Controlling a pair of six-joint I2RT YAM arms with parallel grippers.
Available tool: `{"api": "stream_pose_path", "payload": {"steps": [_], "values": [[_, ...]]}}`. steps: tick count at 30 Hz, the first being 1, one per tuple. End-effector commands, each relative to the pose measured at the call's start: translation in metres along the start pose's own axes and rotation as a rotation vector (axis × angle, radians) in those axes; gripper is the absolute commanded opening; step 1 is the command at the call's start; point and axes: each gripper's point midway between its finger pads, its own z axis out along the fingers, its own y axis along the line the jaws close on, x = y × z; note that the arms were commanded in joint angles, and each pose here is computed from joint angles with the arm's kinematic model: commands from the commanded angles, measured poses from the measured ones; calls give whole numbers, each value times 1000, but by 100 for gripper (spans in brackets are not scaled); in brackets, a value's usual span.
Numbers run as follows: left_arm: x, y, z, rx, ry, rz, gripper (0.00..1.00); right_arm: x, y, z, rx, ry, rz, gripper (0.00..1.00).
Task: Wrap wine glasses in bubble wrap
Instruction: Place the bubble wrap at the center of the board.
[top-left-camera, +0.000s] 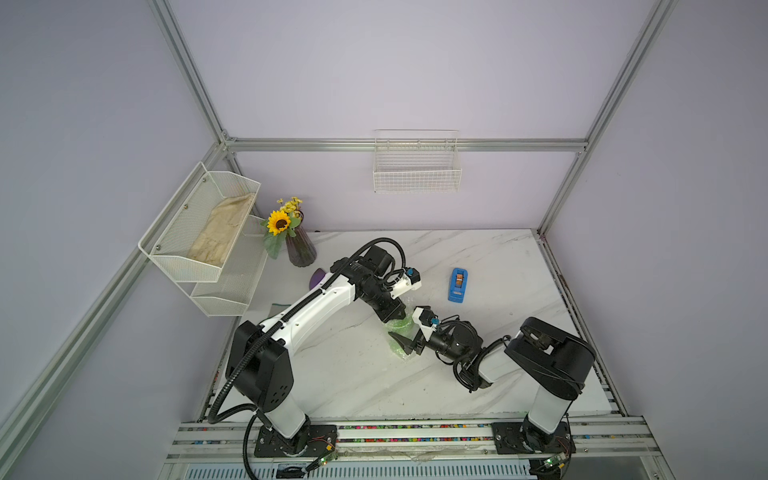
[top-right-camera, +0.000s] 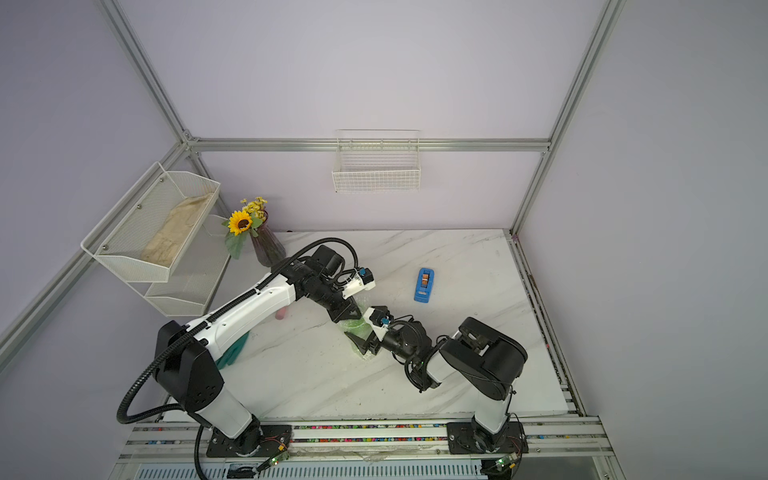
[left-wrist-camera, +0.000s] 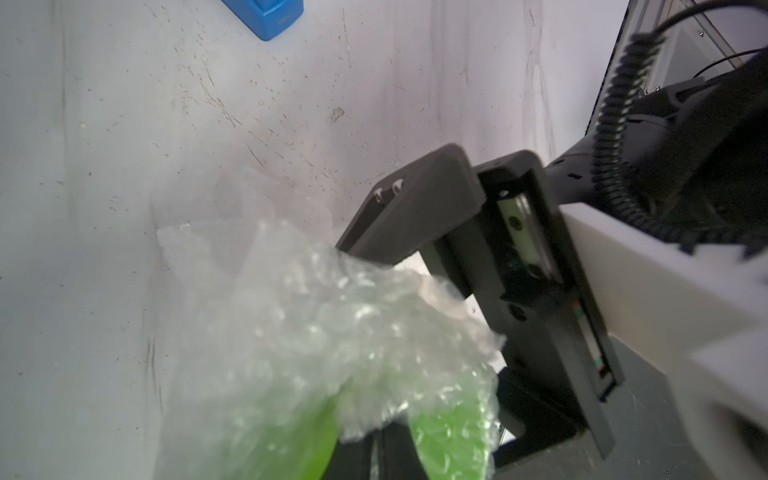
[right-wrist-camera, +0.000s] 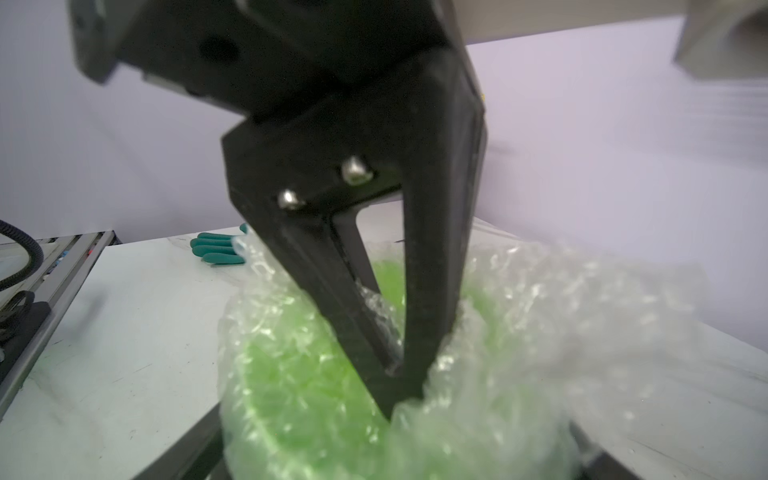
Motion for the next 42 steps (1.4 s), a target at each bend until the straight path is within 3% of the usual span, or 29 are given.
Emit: {"api": "stream_pose_path", "payload": {"steps": [1, 13, 19, 32, 36, 42], "values": [[6, 15, 6, -83, 84, 25, 3, -40, -7, -15, 59, -91, -32, 92], [30, 24, 53, -109, 319, 38, 3, -86, -31, -95, 271, -76, -29, 92], [42, 23, 61, -107, 428, 43, 11, -102, -42, -123, 365, -94, -38, 92], [63, 30, 80, -122, 564, 38, 26, -116, -46, -117, 371, -97, -66, 92], [59, 29, 76, -134, 553, 44, 27, -119, -46, -116, 373, -94, -66, 92], [35, 30, 45, -204, 490, 82, 42, -125, -46, -116, 371, -100, -68, 92]]}}
